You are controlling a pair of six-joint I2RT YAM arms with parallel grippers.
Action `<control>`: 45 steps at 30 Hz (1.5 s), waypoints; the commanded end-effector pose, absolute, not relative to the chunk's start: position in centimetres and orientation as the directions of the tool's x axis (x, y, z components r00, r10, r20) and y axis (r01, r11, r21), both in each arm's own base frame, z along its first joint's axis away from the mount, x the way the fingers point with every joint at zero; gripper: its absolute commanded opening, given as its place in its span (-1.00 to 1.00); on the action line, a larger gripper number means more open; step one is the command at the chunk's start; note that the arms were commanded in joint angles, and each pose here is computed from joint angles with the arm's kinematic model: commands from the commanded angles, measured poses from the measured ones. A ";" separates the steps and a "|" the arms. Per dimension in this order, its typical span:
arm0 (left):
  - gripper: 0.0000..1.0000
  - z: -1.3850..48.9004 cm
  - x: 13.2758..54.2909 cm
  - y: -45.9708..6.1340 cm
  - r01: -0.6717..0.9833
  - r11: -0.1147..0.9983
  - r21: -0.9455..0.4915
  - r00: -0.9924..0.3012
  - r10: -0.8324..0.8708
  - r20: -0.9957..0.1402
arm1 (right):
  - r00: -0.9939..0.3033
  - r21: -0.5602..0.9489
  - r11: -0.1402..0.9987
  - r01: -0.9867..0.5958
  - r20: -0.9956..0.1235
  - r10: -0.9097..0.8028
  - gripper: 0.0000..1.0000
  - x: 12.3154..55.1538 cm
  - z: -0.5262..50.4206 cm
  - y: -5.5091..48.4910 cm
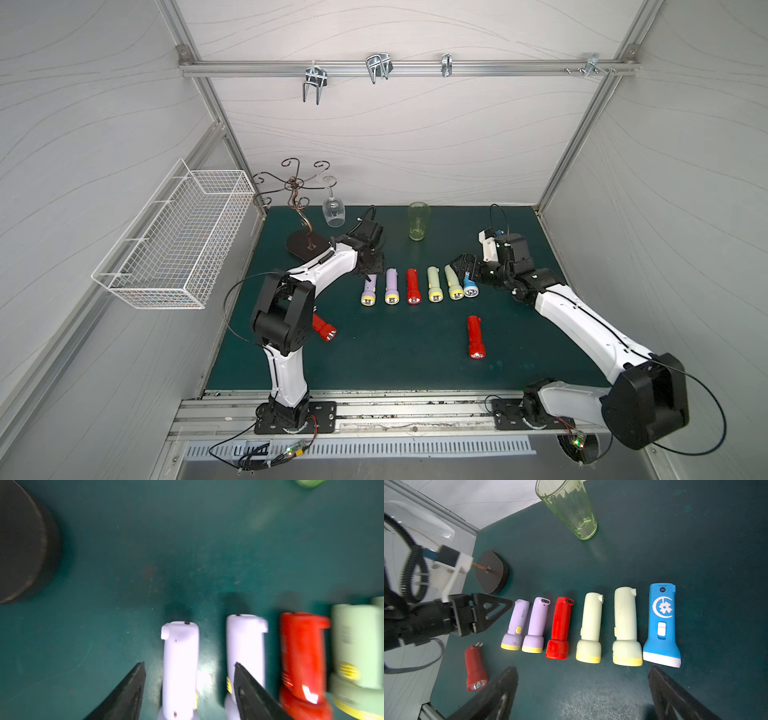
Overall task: Close the plug at the bottom of the flashlight
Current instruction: Place the flashlight at the center of the board, then pick up the flashlight from the center of the board.
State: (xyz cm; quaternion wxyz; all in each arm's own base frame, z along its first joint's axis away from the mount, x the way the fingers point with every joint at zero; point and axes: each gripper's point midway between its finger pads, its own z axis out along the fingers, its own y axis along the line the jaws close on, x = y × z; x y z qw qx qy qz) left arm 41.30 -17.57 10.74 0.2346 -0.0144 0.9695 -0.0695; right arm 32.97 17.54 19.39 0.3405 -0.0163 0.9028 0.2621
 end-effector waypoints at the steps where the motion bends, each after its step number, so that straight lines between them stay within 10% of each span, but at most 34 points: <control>1: 0.36 13.5 40.2 -17.0 -0.018 0.984 -0.175 -0.864 -0.103 -0.493 | -0.740 0.459 0.859 -0.228 -0.655 0.153 0.98 33.0 21.3 17.3; 10: 0.39 14.9 35.5 -12.3 -0.094 0.986 -0.137 -0.827 -0.154 -0.541 | -0.743 0.467 0.852 -0.236 -0.652 0.151 0.98 32.9 21.4 17.5; 14: 0.99 14.2 33.3 -9.1 -0.188 0.973 -0.131 -0.816 -0.230 -0.531 | -0.749 0.466 0.854 -0.232 -0.646 0.149 0.98 33.0 21.1 17.5; 27: 0.99 10.5 28.3 -1.0 -0.539 0.808 -0.239 -0.665 -0.582 -0.468 | -0.752 0.462 0.859 -0.219 -0.641 0.153 0.98 33.1 20.7 17.4; 45: 0.16 4.5 26.5 0.5 -0.723 0.628 -0.287 -0.554 -0.776 -0.303 | -0.753 0.461 0.864 -0.204 -0.638 0.162 0.98 33.3 20.4 17.2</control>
